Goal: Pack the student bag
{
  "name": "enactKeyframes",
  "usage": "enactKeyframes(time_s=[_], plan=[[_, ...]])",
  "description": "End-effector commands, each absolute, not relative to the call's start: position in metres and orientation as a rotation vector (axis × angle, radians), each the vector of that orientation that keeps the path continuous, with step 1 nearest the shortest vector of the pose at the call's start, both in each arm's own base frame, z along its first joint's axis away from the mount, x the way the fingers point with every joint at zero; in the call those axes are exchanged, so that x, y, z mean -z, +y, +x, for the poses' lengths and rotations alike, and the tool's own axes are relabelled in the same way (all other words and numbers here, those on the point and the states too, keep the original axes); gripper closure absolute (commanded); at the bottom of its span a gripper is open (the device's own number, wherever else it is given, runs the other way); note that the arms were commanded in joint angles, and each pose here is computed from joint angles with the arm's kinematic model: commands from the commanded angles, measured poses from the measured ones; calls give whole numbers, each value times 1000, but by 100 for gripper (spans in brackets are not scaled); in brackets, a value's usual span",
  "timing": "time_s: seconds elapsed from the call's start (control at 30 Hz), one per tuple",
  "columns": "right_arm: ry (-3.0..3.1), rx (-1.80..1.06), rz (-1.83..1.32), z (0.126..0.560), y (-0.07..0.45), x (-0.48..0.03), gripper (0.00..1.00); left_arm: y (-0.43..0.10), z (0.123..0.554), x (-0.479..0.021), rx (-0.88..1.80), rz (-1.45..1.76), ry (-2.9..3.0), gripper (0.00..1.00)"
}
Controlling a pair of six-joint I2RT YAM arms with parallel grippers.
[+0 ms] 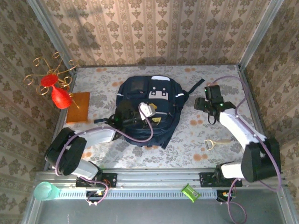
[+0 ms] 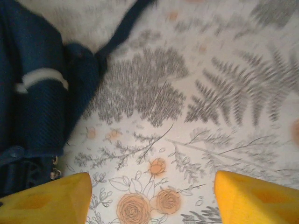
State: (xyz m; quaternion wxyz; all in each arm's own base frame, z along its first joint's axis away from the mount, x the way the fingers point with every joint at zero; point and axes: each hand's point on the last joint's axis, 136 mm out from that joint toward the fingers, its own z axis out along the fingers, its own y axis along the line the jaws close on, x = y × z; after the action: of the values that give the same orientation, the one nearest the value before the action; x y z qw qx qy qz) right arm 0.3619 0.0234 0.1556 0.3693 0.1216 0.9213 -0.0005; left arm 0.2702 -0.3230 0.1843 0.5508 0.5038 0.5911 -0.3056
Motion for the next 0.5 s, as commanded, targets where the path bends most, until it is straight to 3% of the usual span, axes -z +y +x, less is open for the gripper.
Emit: enactKeyframes(time_s=[0.0, 0.3, 0.47], plan=[[2259, 131, 342, 350, 1, -184, 20, -294, 299, -230, 649, 895, 1440, 34], [2206, 141, 347, 344, -4, -193, 12, -222, 329, -233, 445, 559, 1615, 23], [2159, 293, 376, 332, -26, -194, 8, -148, 345, -214, 187, 317, 1770, 16]])
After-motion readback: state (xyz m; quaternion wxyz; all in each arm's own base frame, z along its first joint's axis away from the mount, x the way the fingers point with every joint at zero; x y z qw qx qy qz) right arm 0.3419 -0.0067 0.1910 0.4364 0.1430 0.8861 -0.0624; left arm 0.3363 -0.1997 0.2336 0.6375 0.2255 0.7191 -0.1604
